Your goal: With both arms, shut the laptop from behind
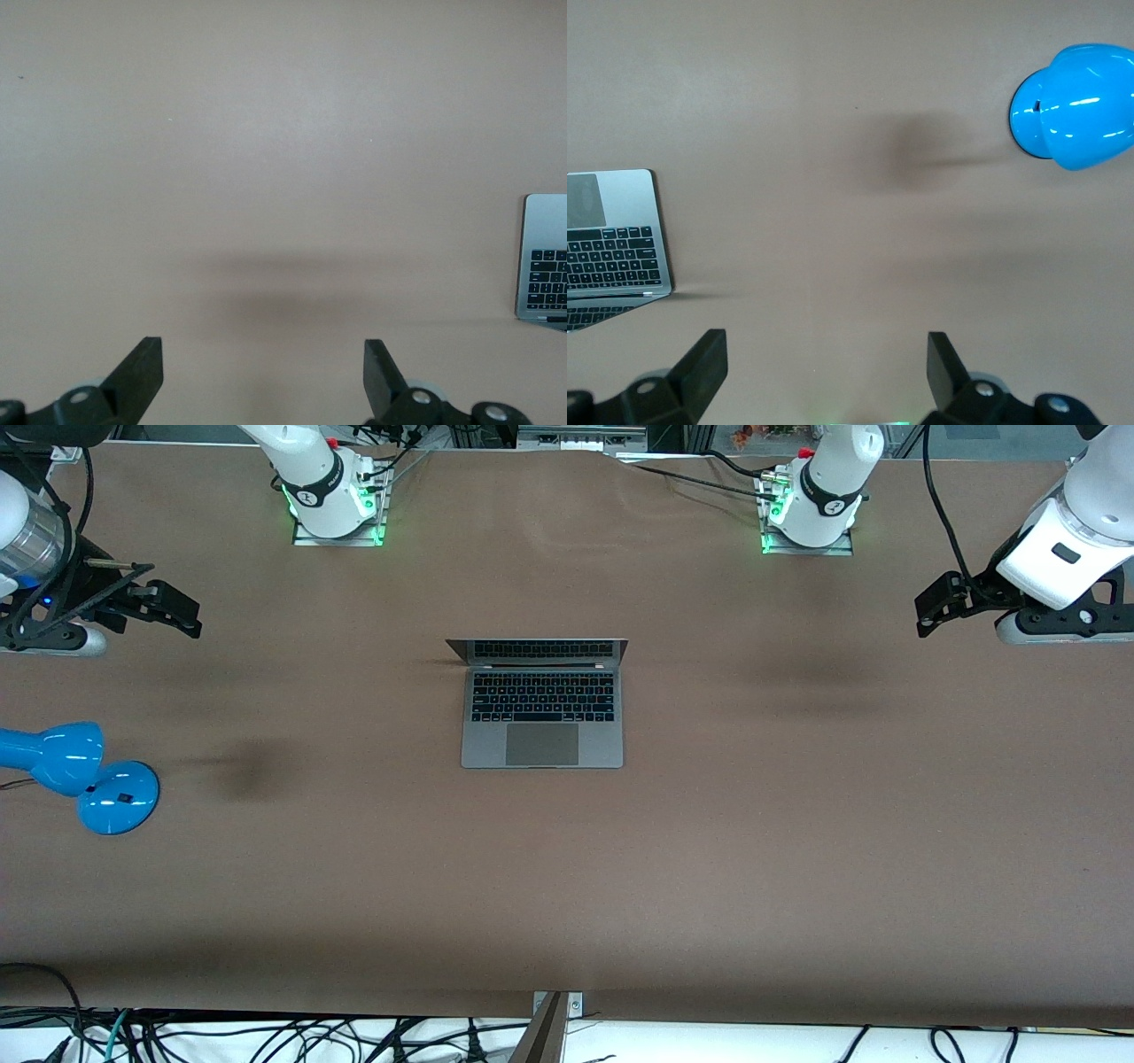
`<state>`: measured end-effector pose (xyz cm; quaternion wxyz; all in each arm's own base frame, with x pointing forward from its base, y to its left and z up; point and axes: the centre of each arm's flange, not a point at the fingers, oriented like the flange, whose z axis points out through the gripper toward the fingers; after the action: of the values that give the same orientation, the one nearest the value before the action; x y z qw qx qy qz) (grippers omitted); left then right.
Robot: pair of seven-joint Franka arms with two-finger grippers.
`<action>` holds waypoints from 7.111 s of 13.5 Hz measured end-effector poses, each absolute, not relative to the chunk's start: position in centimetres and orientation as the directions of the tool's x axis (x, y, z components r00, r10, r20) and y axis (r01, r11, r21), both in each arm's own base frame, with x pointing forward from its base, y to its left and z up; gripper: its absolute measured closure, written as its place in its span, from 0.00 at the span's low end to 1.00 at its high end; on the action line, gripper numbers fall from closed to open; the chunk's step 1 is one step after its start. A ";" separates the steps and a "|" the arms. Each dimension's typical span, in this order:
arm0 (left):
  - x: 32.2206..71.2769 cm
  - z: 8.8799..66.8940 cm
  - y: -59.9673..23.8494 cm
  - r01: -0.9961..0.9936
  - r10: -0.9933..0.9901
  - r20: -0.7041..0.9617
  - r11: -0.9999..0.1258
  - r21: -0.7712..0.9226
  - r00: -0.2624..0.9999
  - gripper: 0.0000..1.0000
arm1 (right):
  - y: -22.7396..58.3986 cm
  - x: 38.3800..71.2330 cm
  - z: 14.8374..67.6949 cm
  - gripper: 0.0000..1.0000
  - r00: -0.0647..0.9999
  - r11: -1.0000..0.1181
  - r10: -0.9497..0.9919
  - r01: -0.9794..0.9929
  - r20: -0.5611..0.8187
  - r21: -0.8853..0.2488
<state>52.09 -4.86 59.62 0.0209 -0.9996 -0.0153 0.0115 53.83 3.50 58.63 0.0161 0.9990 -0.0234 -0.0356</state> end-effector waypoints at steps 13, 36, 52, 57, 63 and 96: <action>52.3 58.7 -3.7 0.050 0.053 -0.056 -0.998 -0.045 0.997 0.00 | 3.6 53.8 58.4 0.00 0.996 -0.999 -0.044 -0.042 -0.073 0.034; 49.0 51.3 -27.8 0.170 0.147 -0.311 -0.984 0.046 0.939 0.00 | 21.1 51.7 51.3 0.00 0.958 -0.972 0.224 0.206 -0.177 -0.113; 42.8 41.1 -41.4 0.185 0.164 -0.477 -0.983 -0.003 0.863 0.29 | 32.0 49.1 40.7 0.96 0.901 -0.994 0.007 -0.043 -0.435 -0.103; 43.2 37.9 -42.5 0.224 0.181 -0.528 -0.974 0.018 0.830 0.82 | 33.4 48.5 37.5 0.99 0.877 -0.997 0.022 -0.018 -0.481 -0.079; 44.2 35.7 -42.8 0.252 0.195 -0.531 -0.967 0.036 0.824 0.99 | 33.5 48.7 35.3 0.99 0.862 -0.997 0.051 0.011 -0.504 -0.082; 57.5 26.5 -39.4 0.332 0.259 -0.444 -0.938 0.095 0.858 0.99 | 31.2 56.7 27.2 0.96 0.947 -0.959 0.222 0.168 -0.232 -0.230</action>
<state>57.46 -39.35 26.47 -0.0844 -0.9601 -0.1540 0.2178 56.70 31.19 27.20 -0.1041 0.9812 0.0993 -0.1287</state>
